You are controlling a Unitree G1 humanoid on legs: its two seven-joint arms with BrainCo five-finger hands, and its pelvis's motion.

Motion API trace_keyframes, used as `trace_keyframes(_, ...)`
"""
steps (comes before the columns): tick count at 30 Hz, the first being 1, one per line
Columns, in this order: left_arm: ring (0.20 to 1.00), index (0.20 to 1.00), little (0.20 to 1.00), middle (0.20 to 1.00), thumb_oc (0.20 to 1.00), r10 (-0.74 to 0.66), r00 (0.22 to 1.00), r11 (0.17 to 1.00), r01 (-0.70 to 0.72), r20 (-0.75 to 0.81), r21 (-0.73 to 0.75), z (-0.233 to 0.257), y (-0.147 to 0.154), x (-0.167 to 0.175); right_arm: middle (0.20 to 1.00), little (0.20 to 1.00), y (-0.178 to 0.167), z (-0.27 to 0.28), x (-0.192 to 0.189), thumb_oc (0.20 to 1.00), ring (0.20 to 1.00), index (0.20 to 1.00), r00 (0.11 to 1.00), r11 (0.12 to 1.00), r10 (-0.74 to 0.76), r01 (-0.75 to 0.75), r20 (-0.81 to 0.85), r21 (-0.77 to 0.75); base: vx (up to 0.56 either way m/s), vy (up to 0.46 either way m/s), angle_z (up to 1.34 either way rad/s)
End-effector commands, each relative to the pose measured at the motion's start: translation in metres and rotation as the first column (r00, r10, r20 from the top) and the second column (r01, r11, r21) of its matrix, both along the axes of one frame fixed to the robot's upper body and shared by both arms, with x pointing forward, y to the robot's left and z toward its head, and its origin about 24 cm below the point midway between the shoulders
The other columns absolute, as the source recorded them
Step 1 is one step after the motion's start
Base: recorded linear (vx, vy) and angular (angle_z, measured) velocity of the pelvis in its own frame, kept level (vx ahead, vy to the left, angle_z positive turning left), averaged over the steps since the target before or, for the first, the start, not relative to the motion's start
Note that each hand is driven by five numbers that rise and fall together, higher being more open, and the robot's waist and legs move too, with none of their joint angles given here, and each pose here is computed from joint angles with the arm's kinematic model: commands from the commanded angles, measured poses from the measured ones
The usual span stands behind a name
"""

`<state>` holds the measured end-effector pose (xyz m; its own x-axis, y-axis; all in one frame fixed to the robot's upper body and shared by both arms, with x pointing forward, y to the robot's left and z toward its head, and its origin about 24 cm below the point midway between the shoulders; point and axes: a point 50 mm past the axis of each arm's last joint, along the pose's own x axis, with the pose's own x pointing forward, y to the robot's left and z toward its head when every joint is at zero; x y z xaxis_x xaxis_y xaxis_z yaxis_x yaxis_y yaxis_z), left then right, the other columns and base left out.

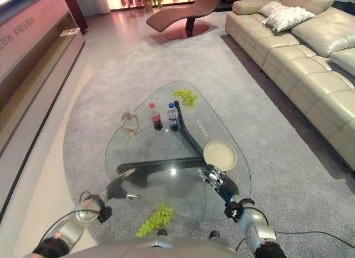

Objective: Pick up fruits into the plate

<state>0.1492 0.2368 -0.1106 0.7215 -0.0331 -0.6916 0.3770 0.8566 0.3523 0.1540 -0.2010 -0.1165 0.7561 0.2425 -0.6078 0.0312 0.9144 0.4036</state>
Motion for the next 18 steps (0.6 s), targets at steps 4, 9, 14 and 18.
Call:
trace_keyframes(4,1.000,1.000,1.000,1.000,1.000,0.325,0.921,0.941,-0.337,-0.214,-0.020,-0.038,0.001,-0.039,1.000,1.000,-0.010,-0.031,-0.033,1.000,1.000,1.000,0.974,0.988,-0.097,0.071,-0.205,-0.134,-0.04,0.019,-0.01)
trace_keyframes(9,1.000,1.000,1.000,1.000,1.000,0.499,0.748,0.849,-0.523,-0.437,0.074,-0.054,0.008,-0.090,1.000,1.000,-0.021,-0.048,-0.078,1.000,1.000,1.000,0.881,0.973,-0.181,0.095,-0.438,-0.211,-0.03,0.019,0.01)
trace_keyframes(14,1.000,1.000,1.000,1.000,1.000,0.509,0.705,0.829,-0.556,-0.493,0.061,-0.057,0.003,-0.098,1.000,1.000,-0.025,-0.051,-0.095,1.000,1.000,1.000,0.840,0.967,-0.190,0.072,-0.508,-0.244,-0.07,0.036,-0.02)
trace_keyframes(18,1.000,1.000,1.000,1.000,1.000,0.452,0.748,0.866,-0.498,-0.486,0.040,-0.057,-0.005,-0.087,1.000,1.000,-0.023,-0.050,-0.087,1.000,1.000,1.000,0.855,0.967,-0.171,0.049,-0.489,-0.252,-0.07,0.030,-0.02)
